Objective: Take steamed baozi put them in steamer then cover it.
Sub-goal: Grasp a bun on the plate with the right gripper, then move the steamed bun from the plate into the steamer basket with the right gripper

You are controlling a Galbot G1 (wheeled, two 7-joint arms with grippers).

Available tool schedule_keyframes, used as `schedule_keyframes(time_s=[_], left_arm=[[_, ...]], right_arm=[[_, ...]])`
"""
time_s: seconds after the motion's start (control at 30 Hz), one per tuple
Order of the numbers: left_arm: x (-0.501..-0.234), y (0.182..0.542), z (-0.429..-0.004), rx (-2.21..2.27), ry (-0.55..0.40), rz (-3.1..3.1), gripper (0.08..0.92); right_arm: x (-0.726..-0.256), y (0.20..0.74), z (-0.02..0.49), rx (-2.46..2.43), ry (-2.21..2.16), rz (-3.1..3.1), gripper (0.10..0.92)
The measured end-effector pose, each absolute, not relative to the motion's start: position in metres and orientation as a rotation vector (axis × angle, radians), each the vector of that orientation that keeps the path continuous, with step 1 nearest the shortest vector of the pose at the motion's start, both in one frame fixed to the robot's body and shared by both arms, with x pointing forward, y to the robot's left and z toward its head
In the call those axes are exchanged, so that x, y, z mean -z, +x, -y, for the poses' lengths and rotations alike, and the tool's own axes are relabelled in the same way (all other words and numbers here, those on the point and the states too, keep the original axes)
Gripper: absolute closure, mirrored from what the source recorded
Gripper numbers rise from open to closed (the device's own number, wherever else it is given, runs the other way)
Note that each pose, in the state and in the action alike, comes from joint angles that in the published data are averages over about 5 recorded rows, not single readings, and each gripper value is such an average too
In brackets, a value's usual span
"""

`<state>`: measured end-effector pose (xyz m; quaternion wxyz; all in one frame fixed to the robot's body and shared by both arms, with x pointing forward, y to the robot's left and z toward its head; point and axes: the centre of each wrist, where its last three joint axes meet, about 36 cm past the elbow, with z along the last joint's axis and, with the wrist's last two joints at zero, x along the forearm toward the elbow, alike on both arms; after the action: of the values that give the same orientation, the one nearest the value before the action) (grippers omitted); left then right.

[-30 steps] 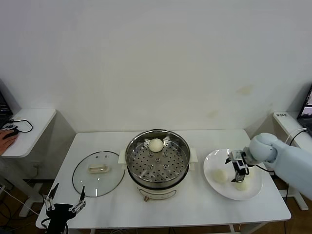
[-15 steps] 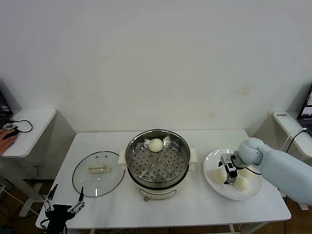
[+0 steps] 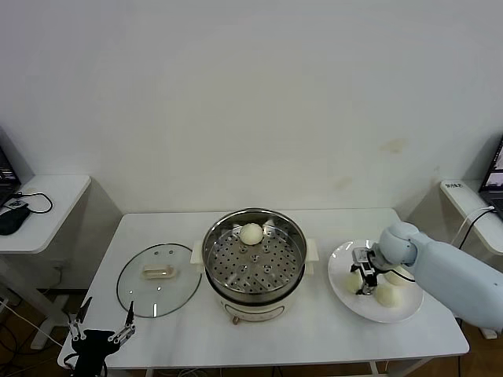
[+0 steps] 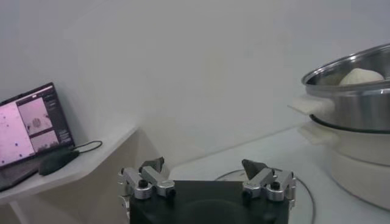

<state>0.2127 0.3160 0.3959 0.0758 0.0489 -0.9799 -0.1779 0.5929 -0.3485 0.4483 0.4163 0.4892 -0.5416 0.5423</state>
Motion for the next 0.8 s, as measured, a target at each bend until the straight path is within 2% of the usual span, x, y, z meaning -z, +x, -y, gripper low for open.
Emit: schedule_keyframes(time_s=[0.37,0.57,0.8], left_arm=[[-0.4,0.213,-0.315,0.538,0.138,2.95,0.177],[-0.404,0.214,-0.313,0.542,0.124,2.96,0.177],[-0.406,0.217,-0.311,0.539,0.114,2.972,0.177]], right_arm=[[-0.493,0.6,0.354,-1.374,1.211,1.371,0.384],[-0.55,0.605,0.349,-1.415,1.2,1.431,0.375],[-0.63,0.609,0.313,-1.488,1.232,1.527,0.363]])
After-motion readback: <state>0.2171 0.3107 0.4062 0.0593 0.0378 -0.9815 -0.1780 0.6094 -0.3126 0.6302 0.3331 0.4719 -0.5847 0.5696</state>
